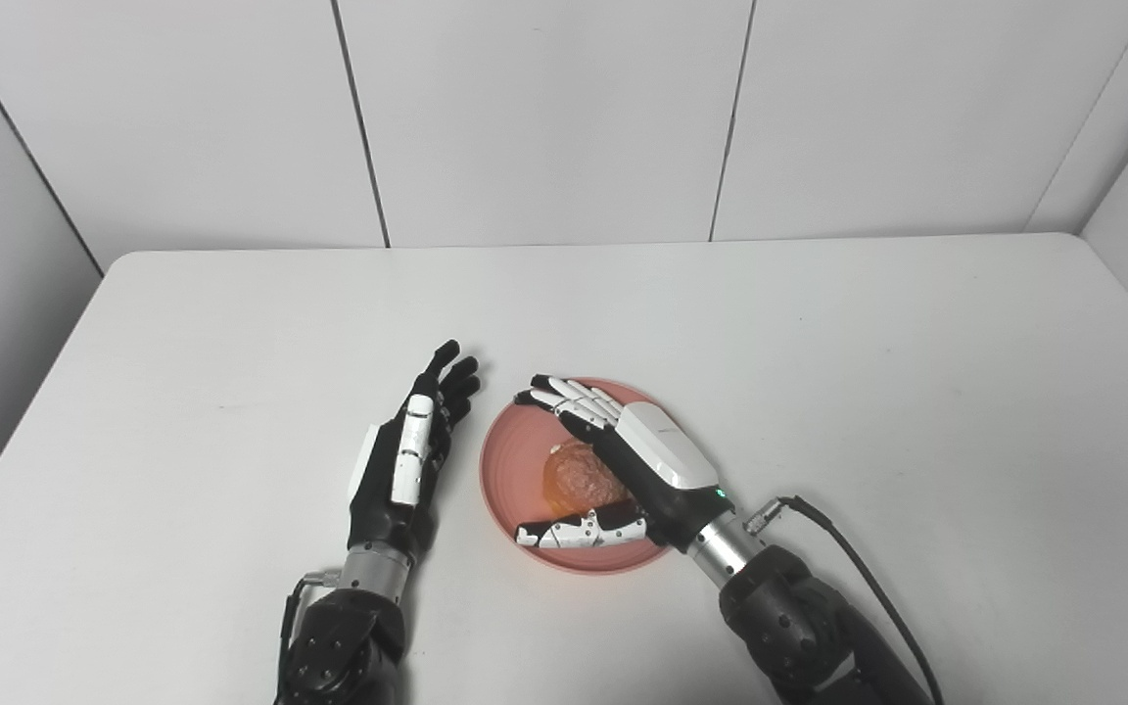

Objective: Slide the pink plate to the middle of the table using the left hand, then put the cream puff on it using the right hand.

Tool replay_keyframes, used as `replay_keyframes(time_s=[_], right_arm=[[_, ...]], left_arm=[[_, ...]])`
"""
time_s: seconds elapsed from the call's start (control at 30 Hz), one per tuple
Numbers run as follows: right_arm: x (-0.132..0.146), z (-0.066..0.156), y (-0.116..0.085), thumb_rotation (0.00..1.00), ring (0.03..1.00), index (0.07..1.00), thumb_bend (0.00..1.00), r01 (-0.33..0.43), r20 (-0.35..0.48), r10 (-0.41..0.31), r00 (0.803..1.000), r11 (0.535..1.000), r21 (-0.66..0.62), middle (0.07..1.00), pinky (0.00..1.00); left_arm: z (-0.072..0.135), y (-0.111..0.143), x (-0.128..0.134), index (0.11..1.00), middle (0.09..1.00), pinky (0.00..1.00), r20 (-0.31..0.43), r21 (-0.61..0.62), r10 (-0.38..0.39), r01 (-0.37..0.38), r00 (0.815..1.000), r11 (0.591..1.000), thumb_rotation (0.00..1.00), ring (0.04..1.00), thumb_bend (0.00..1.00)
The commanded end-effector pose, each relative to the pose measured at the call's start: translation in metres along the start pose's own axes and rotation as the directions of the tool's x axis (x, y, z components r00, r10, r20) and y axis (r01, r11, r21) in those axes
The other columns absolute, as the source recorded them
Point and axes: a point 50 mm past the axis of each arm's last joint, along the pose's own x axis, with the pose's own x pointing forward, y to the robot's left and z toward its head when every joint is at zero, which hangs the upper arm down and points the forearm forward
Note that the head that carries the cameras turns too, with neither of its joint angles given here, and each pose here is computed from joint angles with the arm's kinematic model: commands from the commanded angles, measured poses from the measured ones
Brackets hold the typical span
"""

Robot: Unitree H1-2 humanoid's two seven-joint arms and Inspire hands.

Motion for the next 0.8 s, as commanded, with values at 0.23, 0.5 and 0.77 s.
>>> replay_keyframes(time_s=[0.23, 0.5, 0.77], right_arm=[[0.007, 0.021, -0.018, 0.62, 0.961, 0.959, 0.62, 0.147, 0.145, -0.156, 0.977, 0.986, 0.074, 0.984, 0.93], [0.007, 0.022, -0.025, 0.66, 0.963, 0.980, 0.61, 0.185, 0.173, -0.201, 0.964, 0.977, 0.102, 0.986, 0.93], [-0.002, 0.015, -0.027, 0.77, 0.959, 0.996, 0.64, 0.251, 0.121, -0.268, 0.956, 0.957, 0.145, 0.993, 0.86]], left_arm=[[-0.007, 0.001, -0.005, 0.901, 0.897, 0.96, -0.030, -0.009, 0.009, -0.009, 1.000, 1.000, 1.00, 0.905, 0.54], [-0.009, 0.001, -0.004, 0.901, 0.898, 0.96, -0.034, -0.016, 0.009, -0.009, 0.999, 1.000, 1.00, 0.905, 0.54], [-0.008, 0.000, -0.004, 0.913, 0.909, 0.98, -0.039, -0.008, 0.004, -0.004, 0.999, 1.000, 1.00, 0.917, 0.56]])
